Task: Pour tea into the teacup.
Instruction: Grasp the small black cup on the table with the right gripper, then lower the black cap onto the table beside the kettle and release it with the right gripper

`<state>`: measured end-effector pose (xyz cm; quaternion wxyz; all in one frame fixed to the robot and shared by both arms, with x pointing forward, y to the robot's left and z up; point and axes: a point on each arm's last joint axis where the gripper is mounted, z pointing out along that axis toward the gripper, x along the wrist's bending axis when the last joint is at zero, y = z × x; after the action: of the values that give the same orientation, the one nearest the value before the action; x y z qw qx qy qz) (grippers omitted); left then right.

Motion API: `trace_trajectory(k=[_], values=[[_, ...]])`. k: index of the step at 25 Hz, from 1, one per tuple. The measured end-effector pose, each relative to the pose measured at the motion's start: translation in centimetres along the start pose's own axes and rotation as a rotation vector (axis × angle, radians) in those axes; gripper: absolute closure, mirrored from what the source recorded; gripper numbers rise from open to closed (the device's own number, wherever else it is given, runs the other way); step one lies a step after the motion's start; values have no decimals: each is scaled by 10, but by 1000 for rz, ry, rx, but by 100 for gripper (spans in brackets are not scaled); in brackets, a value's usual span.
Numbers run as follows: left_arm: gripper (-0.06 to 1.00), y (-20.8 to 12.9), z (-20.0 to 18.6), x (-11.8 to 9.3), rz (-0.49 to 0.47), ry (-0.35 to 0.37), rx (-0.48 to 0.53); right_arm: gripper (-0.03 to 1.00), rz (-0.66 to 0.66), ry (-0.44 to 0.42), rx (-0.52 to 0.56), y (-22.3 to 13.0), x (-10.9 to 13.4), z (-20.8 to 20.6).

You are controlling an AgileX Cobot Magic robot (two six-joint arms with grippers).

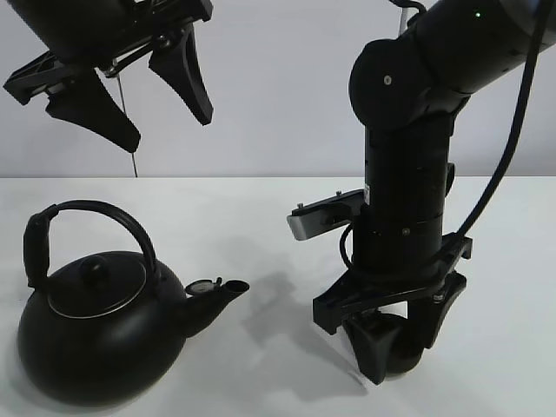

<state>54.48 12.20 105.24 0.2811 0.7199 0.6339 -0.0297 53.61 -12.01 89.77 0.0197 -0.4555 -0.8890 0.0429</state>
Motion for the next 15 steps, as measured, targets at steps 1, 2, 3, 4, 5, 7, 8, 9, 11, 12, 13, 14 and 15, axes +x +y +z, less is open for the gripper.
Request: trace_trajectory(k=[1,2,3,4,5,7,8,9,11,12,13,14,15], values=[[42,0,0,0,0,0,0,53,0,0,0,0,0,0],[42,0,0,0,0,0,0,58,2,1,0,0,0,0],[42,0,0,0,0,0,0,57,2,2,0,0,0,0],[42,0,0,0,0,0,0,57,2,2,0,0,0,0],[42,0,0,0,0,0,0,57,2,2,-1,0,0,0],[42,0,0,0,0,0,0,57,2,2,-3,0,0,-1],[42,0,0,0,0,0,0,57,3,3,-10,0,0,-3],[42,0,0,0,0,0,0,57,3,2,-22,0,0,-7],[42,0,0,0,0,0,0,57,3,-2,-66,-1,0,-19],[42,0,0,0,0,0,0,57,4,-3,-96,-2,0,-27],[42,0,0,0,0,0,0,57,10,2,-123,-2,1,-34],[42,0,0,0,0,0,0,57,10,0,-148,-4,1,-42],[42,0,0,0,0,0,0,57,16,8,-168,-4,2,-47]])
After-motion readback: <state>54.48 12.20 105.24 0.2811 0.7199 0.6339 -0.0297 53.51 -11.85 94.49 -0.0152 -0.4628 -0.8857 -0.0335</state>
